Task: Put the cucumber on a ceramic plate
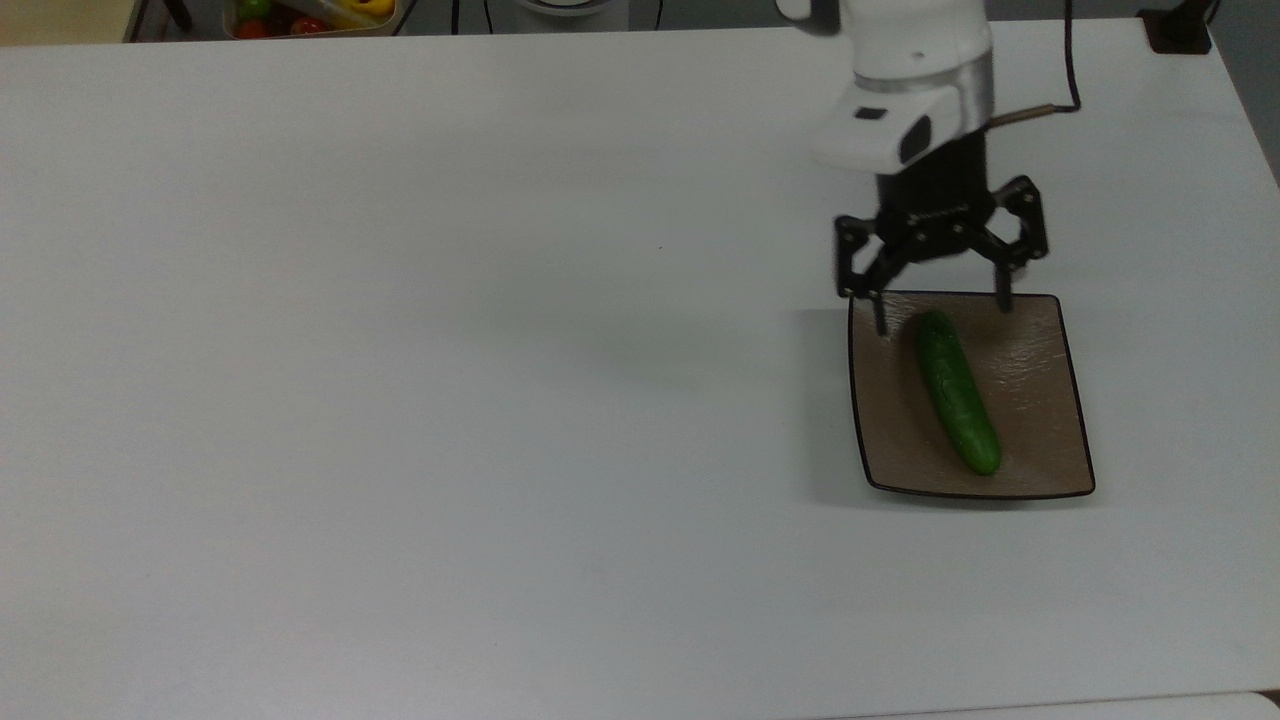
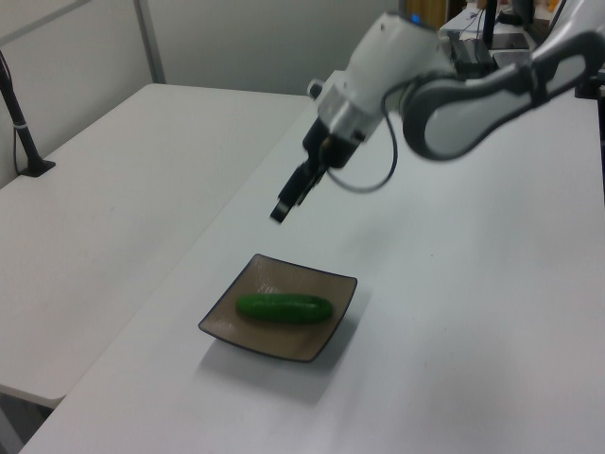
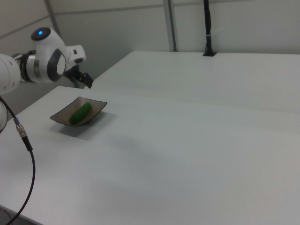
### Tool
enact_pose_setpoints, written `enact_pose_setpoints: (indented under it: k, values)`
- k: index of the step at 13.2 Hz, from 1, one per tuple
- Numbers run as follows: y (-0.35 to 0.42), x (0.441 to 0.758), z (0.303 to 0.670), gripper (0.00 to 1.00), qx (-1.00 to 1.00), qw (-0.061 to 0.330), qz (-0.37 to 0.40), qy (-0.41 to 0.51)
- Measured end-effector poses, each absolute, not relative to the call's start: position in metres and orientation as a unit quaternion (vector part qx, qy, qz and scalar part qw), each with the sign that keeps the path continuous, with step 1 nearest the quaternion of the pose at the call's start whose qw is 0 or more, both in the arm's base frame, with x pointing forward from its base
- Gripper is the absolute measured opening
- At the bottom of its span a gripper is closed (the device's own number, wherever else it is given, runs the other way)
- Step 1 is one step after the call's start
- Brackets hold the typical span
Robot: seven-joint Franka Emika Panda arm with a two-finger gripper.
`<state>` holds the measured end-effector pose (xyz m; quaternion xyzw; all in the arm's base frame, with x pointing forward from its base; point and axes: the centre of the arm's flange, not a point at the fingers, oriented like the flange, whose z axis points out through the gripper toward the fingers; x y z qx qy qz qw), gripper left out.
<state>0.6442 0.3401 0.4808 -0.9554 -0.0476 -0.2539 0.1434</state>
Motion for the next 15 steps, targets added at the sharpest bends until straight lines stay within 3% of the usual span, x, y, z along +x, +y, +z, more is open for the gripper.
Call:
enact_pose_setpoints:
  k: [7,11,15]
  values:
    - [0.200,0.607,0.597,1.00,-0.988,0.078,-0.133,0.025]
    - [0.123,0.569,0.633,1.00,-0.993,0.055,-0.075,0.072]
    - [0.060,0.538,0.642,1.00,-0.995,0.039,-0.023,0.085]
